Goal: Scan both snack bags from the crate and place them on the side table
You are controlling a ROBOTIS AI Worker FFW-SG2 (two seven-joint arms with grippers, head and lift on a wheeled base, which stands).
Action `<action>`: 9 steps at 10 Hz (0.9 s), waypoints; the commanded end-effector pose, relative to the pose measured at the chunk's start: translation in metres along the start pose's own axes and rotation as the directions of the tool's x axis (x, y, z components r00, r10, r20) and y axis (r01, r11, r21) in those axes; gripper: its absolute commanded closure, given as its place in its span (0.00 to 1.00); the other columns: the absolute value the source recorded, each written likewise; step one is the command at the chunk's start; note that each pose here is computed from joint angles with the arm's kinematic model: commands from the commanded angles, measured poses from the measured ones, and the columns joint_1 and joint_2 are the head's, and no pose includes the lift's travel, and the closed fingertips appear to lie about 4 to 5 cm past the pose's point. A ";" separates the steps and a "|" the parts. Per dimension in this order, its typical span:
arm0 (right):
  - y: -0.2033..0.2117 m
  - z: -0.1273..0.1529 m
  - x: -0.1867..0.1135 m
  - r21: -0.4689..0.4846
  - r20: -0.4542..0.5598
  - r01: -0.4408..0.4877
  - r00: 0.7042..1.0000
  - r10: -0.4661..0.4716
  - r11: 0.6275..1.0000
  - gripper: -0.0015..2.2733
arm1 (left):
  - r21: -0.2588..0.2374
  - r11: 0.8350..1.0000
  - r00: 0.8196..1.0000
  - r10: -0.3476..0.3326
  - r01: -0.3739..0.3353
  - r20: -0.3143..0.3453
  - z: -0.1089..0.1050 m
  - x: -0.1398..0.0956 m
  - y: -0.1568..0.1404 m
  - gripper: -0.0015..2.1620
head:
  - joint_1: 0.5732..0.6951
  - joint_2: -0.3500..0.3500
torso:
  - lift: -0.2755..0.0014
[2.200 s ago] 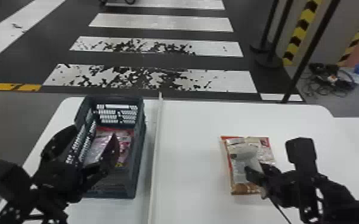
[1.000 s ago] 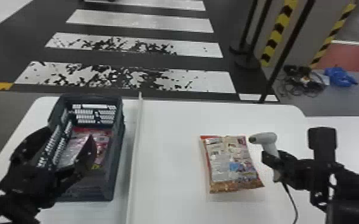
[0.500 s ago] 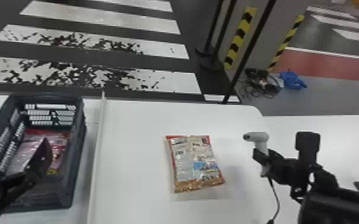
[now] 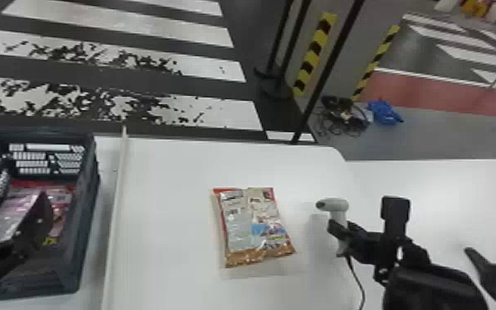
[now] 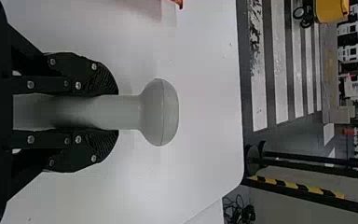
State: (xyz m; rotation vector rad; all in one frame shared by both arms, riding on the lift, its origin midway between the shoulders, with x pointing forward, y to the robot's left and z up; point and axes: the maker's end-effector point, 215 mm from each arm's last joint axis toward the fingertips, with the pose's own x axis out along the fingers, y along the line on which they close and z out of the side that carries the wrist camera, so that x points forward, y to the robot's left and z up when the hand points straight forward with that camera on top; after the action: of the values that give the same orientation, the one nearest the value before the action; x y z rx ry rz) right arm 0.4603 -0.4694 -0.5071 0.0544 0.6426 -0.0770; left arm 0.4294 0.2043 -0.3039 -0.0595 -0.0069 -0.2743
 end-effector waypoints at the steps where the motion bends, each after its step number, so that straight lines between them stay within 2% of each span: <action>1: -0.002 -0.001 0.002 -0.010 0.000 0.003 1.000 -0.003 1.000 0.99 | 0.000 1.000 1.000 0.000 0.000 0.001 0.001 0.000 0.000 0.03 | 1.00 0.04 | 0.64; 7: -0.005 -0.012 0.004 -0.012 -0.028 0.006 1.000 -0.007 1.000 0.97 | -0.005 1.000 1.000 -0.005 0.005 0.003 0.001 0.001 -0.001 0.03 | 1.00 0.03 | 0.64; 8: -0.004 -0.016 0.004 -0.002 -0.039 0.003 0.999 -0.003 1.000 0.79 | -0.005 1.000 1.000 -0.005 0.005 0.003 0.001 0.001 -0.001 0.03 | 1.00 0.03 | 0.64; 9: -0.003 -0.017 0.004 0.005 -0.038 -0.001 0.999 0.001 1.000 0.50 | -0.004 1.000 1.000 -0.006 0.006 0.002 0.001 0.000 -0.001 0.03 | 1.00 0.03 | 0.64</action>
State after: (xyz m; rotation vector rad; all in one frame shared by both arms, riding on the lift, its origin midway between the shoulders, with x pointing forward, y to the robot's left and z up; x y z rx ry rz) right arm 0.4536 -0.4725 -0.5227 0.0554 0.6805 -0.0776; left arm 0.4295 0.2031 -0.3025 -0.0646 -0.0088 -0.2798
